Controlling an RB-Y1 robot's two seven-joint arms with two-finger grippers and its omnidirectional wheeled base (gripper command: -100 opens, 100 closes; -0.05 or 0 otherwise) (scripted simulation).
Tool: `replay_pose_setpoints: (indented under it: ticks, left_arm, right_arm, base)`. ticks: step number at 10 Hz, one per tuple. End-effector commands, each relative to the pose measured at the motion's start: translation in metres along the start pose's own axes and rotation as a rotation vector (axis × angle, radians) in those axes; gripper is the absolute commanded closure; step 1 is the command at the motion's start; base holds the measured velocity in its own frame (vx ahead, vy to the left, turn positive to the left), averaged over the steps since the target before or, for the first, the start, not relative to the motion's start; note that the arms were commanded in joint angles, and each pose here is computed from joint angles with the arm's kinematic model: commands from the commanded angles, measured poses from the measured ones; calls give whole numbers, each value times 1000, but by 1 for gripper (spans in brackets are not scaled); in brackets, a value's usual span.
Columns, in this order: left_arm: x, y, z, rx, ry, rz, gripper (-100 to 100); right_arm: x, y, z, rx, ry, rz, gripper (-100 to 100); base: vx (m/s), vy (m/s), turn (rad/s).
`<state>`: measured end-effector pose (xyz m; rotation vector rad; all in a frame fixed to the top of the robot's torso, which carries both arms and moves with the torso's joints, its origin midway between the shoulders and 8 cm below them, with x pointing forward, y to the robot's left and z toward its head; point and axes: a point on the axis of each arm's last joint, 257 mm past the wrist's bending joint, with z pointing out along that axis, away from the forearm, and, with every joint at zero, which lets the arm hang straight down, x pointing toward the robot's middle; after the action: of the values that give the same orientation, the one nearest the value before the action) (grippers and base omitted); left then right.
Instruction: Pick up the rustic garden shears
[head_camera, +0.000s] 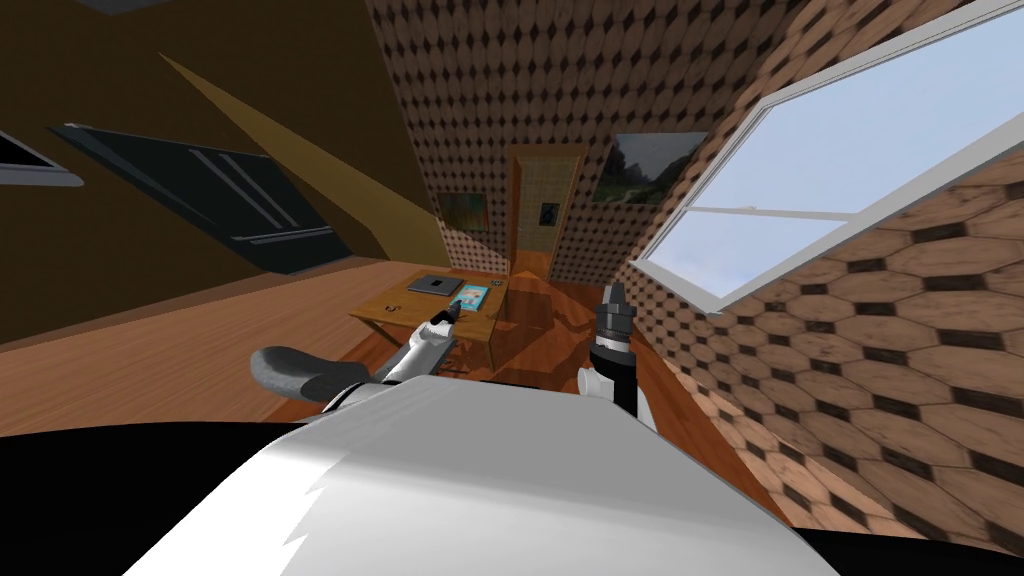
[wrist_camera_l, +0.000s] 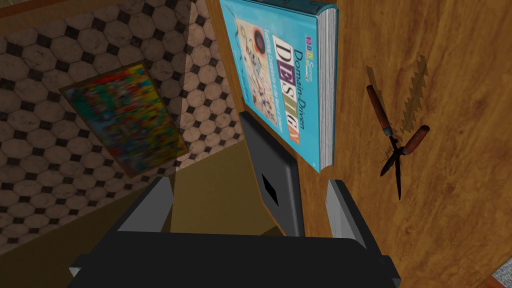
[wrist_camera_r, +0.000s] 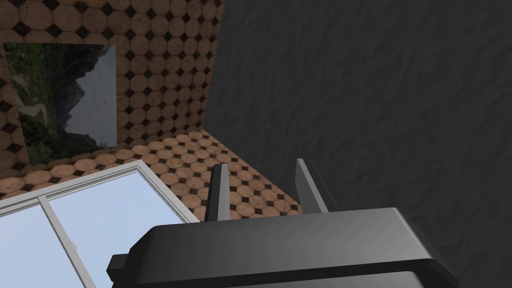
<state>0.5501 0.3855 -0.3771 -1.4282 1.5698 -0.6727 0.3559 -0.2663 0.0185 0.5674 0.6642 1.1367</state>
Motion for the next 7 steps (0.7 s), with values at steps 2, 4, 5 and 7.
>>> replay_pose_setpoints:
  ticks: [2,4,5,7]
  left_arm:
    - [-3,20,6,-64,1,22,-100]
    - [-7,40,10,-127,1,40,-100]
    - [-7,47,10,-141,1,39,-100]
    - [-11,64,12,-195,1,56,-100]
  right_arm:
    - [0,0,0,0,0,0,0]
    - [0,0,0,0,0,0,0]
    - [0,0,0,0,0,0,0]
    - [0,0,0,0,0,0,0]
  base:
    - [16,-14,-15]
    - [27,-17,-30]
    - [27,-14,-18]
    - [31,-14,-31]
